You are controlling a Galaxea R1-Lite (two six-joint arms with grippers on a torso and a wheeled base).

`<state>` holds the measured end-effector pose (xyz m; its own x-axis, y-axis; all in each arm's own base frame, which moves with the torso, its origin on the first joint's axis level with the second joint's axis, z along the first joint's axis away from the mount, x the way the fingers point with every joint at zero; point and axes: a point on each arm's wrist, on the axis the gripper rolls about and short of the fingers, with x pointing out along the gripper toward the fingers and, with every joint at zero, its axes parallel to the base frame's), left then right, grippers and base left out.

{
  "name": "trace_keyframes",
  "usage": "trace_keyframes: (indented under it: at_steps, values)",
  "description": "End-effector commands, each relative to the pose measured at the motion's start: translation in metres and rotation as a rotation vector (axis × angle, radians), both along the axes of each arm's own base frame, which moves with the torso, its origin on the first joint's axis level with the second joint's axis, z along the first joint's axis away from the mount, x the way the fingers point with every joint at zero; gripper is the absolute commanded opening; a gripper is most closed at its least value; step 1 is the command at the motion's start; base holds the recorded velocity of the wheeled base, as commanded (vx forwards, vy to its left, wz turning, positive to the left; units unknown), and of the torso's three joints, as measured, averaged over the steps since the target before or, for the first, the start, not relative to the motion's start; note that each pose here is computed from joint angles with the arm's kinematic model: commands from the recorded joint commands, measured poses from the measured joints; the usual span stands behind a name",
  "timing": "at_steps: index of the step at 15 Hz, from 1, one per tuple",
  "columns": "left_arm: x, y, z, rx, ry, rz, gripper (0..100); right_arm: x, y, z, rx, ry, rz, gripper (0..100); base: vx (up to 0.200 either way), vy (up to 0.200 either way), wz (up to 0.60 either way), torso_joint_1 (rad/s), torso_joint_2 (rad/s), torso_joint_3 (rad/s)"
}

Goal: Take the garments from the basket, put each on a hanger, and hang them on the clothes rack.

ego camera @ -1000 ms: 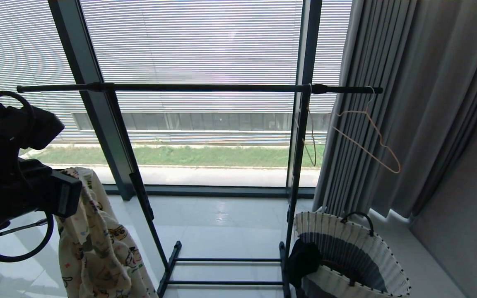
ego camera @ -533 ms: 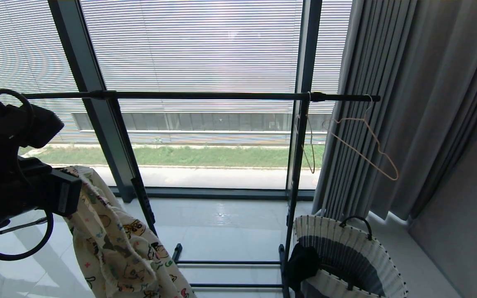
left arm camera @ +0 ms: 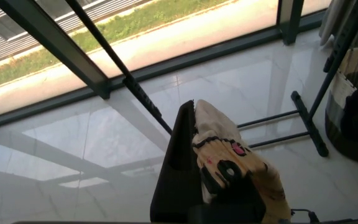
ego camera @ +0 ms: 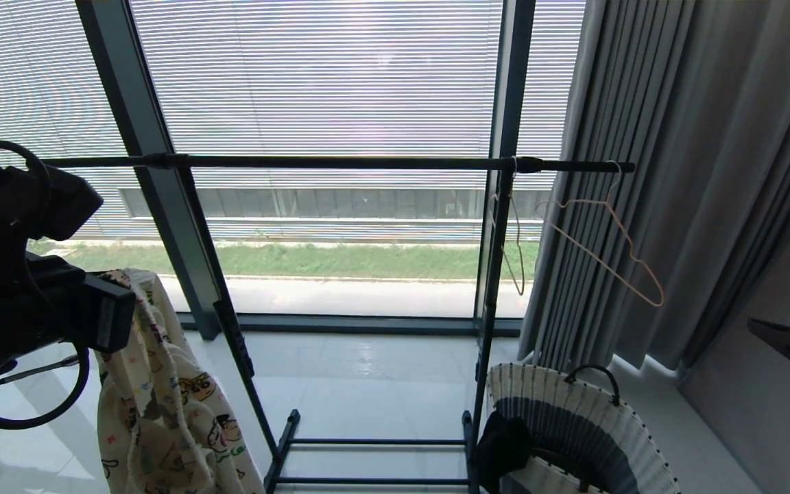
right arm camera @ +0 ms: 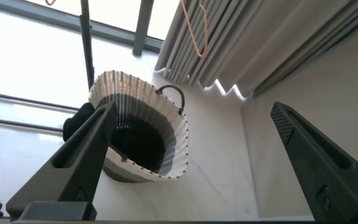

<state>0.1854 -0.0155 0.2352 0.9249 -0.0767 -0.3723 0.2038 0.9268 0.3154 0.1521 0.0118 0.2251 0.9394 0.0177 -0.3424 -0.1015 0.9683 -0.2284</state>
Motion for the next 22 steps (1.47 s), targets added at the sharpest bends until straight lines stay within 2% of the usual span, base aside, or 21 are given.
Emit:
trace_keyframes:
  at_steps: [1,9,15,22]
  values:
    - [-0.0012,-0.0006,0.001,0.0,-0.006,-0.003,0,0.0039,0.0006,0.0005,0.001,0.01,0.007,100,0.2,0.0,0.0,0.007,0.0,-0.002]
    - [-0.0016,-0.0037,0.0006,0.0,-0.004,-0.02,0,0.0046,0.0008,-0.0001,0.003,0.015,0.013,100,0.2,0.0,0.0,0.006,0.0,-0.001]
    - [-0.002,-0.0033,0.0004,-0.002,-0.004,-0.015,0,0.0054,0.0013,0.0007,0.012,0.014,0.031,100,0.0,0.0,0.0,0.0,0.0,0.0]
    - [-0.0019,-0.0033,0.0009,-0.004,-0.005,-0.016,0,0.0116,-0.0054,0.0057,0.03,0.007,0.023,100,0.2,0.0,0.0,0.002,0.0,0.002]
